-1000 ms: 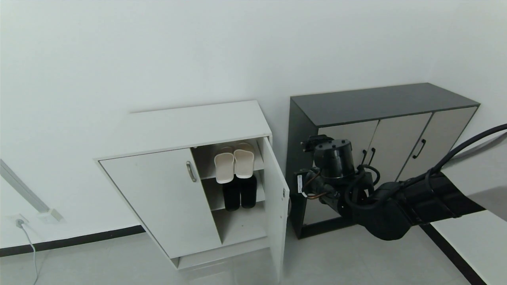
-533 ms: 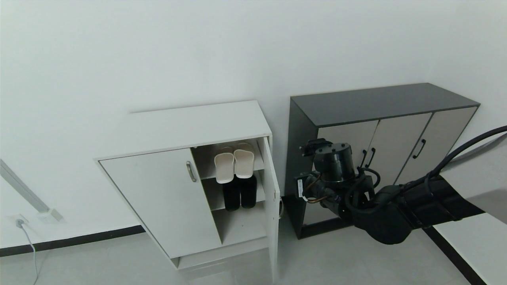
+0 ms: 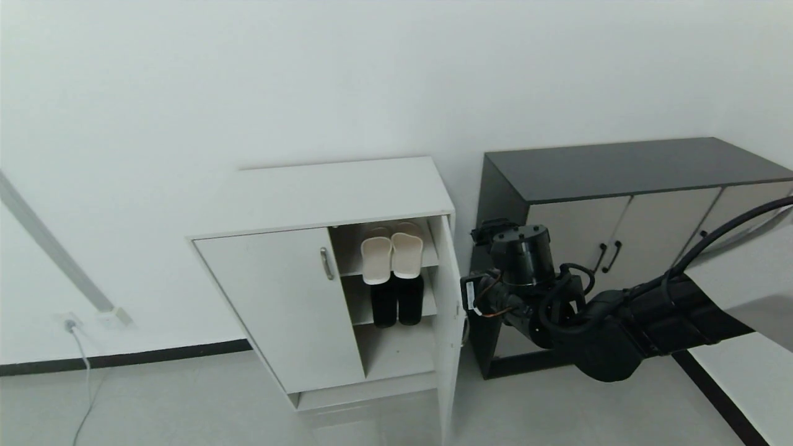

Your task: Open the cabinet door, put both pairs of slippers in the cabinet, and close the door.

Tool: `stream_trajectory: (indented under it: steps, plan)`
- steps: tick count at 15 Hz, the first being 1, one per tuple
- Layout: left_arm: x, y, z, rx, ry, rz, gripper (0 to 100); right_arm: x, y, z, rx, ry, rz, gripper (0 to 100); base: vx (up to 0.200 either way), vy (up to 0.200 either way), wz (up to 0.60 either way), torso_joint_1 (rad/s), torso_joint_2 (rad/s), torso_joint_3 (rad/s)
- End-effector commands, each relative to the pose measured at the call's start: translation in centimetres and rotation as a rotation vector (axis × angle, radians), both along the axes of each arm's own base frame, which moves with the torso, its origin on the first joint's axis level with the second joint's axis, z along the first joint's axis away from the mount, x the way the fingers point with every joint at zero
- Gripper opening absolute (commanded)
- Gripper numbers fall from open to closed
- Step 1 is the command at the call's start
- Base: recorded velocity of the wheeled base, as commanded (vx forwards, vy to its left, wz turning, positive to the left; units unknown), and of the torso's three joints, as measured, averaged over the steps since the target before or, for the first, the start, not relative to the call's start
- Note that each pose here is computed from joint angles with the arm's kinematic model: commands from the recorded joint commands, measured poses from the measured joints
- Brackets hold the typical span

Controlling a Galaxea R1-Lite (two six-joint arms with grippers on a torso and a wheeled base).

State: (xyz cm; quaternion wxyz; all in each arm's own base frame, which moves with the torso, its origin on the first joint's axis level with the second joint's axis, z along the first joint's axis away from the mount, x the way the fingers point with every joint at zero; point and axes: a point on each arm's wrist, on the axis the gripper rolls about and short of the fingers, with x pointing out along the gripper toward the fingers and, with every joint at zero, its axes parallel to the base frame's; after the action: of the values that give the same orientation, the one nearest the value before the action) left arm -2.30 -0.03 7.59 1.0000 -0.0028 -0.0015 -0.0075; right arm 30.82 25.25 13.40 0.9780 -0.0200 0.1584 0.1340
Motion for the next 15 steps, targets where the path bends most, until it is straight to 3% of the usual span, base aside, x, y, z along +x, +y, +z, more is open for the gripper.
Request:
stream_trajectory:
  steps: [1, 9, 15]
  plan:
    - [0.0, 0.0, 0.0, -0.001, 0.001, 0.000, 0, 0.2, -0.2, -0.1, -0.003, 0.002, -0.006, 0, 0.000, 0.000, 0.00, 0.000, 0.00, 0.000]
    - [0.0, 0.0, 0.0, -0.001, 0.001, 0.000, 0, 2.4, -2.3, -0.5, -0.066, -0.019, -0.098, 0, 0.000, 0.000, 0.00, 0.000, 0.00, 0.000]
    - [0.0, 0.0, 0.0, -0.001, 0.001, 0.000, 0, 4.5, -2.5, -3.2, -0.099, 0.019, -0.130, 0, 0.000, 0.000, 0.00, 0.000, 0.00, 0.000]
